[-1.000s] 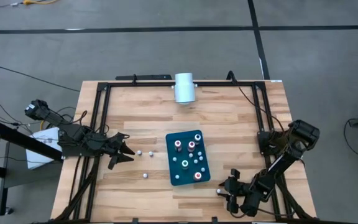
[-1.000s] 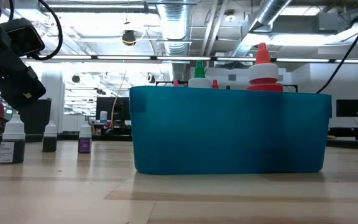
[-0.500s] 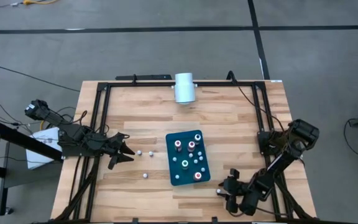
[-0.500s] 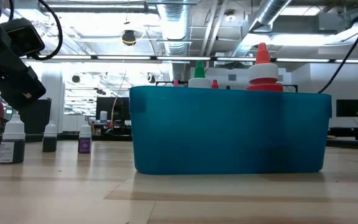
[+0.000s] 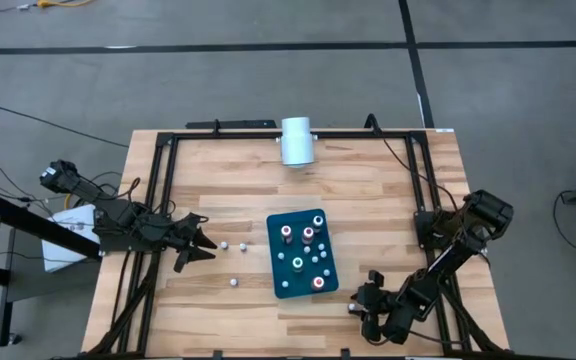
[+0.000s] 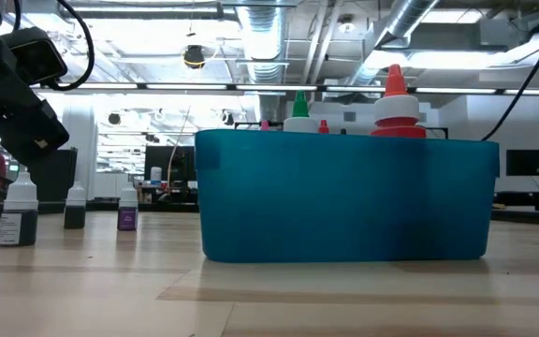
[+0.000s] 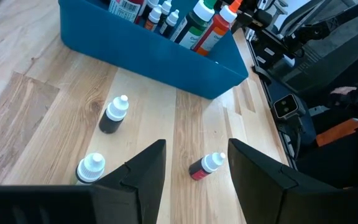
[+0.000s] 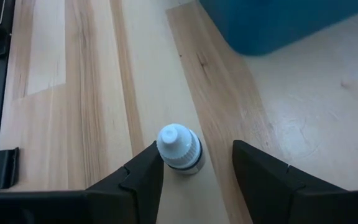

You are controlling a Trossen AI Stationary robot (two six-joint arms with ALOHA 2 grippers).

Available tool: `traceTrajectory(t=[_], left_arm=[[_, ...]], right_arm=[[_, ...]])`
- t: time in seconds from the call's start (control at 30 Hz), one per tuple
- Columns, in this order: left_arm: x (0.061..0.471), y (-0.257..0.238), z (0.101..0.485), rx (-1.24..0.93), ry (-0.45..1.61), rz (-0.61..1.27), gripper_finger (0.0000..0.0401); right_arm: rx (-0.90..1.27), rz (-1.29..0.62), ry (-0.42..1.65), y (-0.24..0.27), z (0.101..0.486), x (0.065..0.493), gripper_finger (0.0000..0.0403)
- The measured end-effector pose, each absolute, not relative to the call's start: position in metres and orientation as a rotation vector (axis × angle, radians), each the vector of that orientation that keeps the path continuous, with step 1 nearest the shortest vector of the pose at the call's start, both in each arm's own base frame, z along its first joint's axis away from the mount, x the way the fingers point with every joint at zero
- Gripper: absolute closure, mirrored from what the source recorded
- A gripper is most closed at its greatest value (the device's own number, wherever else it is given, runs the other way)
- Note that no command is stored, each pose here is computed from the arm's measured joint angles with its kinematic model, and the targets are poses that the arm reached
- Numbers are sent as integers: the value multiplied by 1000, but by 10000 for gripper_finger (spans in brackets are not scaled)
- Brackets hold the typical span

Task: Pick & Place food coloring
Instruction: Put the small blue food coloring bottle into the blue bin

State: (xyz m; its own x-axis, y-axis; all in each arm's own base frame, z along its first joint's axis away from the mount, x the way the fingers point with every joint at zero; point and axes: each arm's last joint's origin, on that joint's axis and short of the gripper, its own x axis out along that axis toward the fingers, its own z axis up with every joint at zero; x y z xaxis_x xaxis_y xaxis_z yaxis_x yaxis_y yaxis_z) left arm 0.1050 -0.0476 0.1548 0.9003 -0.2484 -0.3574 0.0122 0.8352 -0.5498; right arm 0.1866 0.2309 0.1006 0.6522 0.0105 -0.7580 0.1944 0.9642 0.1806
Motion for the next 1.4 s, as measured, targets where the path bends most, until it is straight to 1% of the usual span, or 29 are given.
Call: traceTrajectory(t=[0.4, 0.57, 0.7, 0.93, 1.03, 1.13, 1.4], left_arm=[[105, -48, 155, -570, 434, -143, 236], [105, -48, 155, -569, 434, -142, 236], [105, -48, 155, -570, 434, -143, 236], [105, -48, 155, -570, 434, -143, 236], [105, -48, 155, -570, 434, -142, 236], [105, -48, 155, -569, 434, -142, 236], [105, -48, 155, -570, 434, -143, 236]], right_arm=[[250, -105, 857, 231, 100, 187, 228], [250, -106, 858, 231, 100, 187, 235], [249, -108, 859, 230, 100, 187, 252], [247, -110, 860, 230, 99, 187, 310], [250, -109, 859, 230, 99, 187, 328], [251, -109, 858, 230, 100, 187, 334], [306, -133, 856, 230, 100, 187, 333]])
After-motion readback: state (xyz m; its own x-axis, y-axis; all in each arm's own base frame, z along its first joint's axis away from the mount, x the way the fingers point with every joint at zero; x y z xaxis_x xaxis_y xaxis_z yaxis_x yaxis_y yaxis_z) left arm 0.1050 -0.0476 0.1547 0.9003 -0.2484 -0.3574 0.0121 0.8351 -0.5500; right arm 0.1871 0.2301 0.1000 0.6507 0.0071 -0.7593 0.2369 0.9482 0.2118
